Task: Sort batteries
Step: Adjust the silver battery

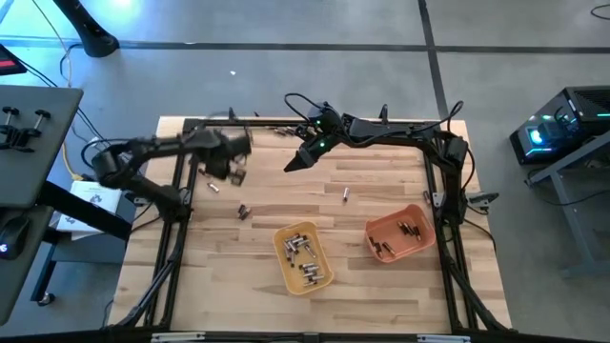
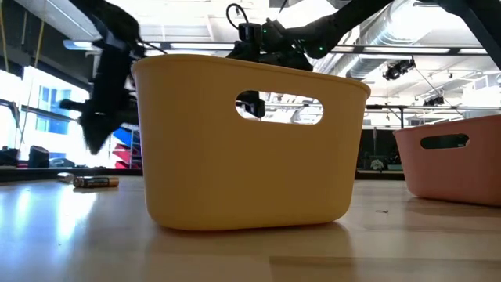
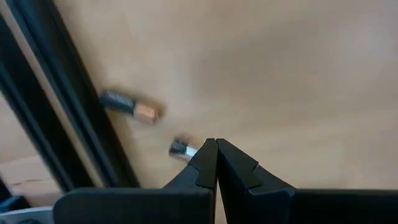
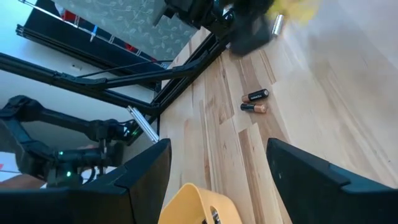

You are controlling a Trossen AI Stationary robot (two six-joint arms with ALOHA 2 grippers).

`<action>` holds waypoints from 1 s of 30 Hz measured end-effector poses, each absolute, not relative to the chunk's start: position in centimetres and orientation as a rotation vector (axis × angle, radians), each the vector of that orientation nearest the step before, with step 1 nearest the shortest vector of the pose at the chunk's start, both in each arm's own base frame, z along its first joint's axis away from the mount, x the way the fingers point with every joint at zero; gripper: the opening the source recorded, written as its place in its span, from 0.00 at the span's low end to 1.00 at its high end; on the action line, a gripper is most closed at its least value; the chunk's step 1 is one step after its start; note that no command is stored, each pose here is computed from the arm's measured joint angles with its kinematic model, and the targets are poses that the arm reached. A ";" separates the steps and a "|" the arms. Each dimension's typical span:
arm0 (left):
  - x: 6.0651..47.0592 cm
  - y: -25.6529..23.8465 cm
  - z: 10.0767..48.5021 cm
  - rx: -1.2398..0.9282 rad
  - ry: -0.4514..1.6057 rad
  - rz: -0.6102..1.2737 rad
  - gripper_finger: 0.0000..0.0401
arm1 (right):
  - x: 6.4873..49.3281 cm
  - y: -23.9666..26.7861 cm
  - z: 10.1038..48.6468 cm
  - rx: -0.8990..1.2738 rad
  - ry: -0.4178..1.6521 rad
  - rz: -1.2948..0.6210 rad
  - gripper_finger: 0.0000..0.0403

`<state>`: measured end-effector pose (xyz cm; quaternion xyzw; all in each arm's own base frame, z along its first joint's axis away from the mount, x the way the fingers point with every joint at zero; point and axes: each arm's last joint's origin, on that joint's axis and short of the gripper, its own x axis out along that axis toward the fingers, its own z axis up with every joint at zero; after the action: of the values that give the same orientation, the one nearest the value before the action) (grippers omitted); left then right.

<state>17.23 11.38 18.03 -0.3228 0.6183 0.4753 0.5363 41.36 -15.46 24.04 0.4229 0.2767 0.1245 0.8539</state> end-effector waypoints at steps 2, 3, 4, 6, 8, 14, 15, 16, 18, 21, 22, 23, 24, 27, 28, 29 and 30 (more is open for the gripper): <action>17.0 9.2 18.2 -0.678 1.479 1.118 0.00 | 41.4 -15.5 24.0 0.890 0.582 0.262 0.64; 16.8 8.6 18.7 -0.659 1.453 1.125 0.00 | 41.4 -15.5 24.0 0.889 0.582 0.262 0.64; 16.6 8.1 19.3 -0.652 1.421 1.137 0.00 | 41.4 -15.5 24.0 0.889 0.582 0.262 0.64; 16.1 7.4 19.7 -0.650 1.408 1.135 0.00 | 41.4 -15.4 24.0 0.888 0.582 0.263 0.64; 15.0 6.7 19.1 -0.685 1.529 1.121 0.00 | 41.4 -15.4 24.0 0.887 0.582 0.263 0.64; 13.8 6.1 16.0 -0.832 1.614 1.240 0.00 | 41.4 -15.4 24.1 0.889 0.581 0.262 0.64; 13.6 6.2 15.4 -0.820 1.629 1.270 0.00 | 41.4 -15.4 24.1 0.889 0.581 0.263 0.64; 13.5 6.3 14.9 -0.802 1.639 1.303 0.00 | 41.4 -15.4 24.0 0.894 0.582 0.261 0.64; 13.3 6.6 14.3 -0.769 1.645 1.377 0.00 | 41.4 -15.4 24.1 0.906 0.584 0.258 0.64; 13.3 7.2 13.8 -0.754 1.613 1.477 0.00 | 41.4 -15.4 24.1 0.909 0.583 0.257 0.64; 13.5 7.4 13.6 -0.764 1.583 1.478 0.00 | 41.4 -15.4 24.1 0.909 0.583 0.257 0.64; 13.8 7.6 13.4 -0.779 1.558 1.459 0.00 | 41.4 -15.4 24.1 0.912 0.584 0.255 0.64; 14.1 7.7 13.2 -0.802 1.542 1.429 0.00 | 41.4 -15.4 24.1 0.917 0.584 0.252 0.64; 14.9 7.9 12.7 -0.889 1.494 1.364 0.00 | 41.4 -15.4 24.1 0.931 0.587 0.247 0.64; 14.9 7.8 12.7 -0.898 1.485 1.373 0.00 | 41.4 -15.4 24.1 0.934 0.587 0.246 0.64; 15.0 7.7 12.8 -0.906 1.473 1.387 0.00 | 41.4 -15.4 24.1 0.934 0.587 0.246 0.64; 15.1 7.7 12.9 -0.915 1.466 1.396 0.00 | 41.4 -15.4 24.1 0.934 0.587 0.245 0.64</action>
<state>15.15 7.67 12.88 -0.3691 0.5912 0.5630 0.4441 41.44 -15.38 24.07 0.4427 0.2780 0.1163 0.8445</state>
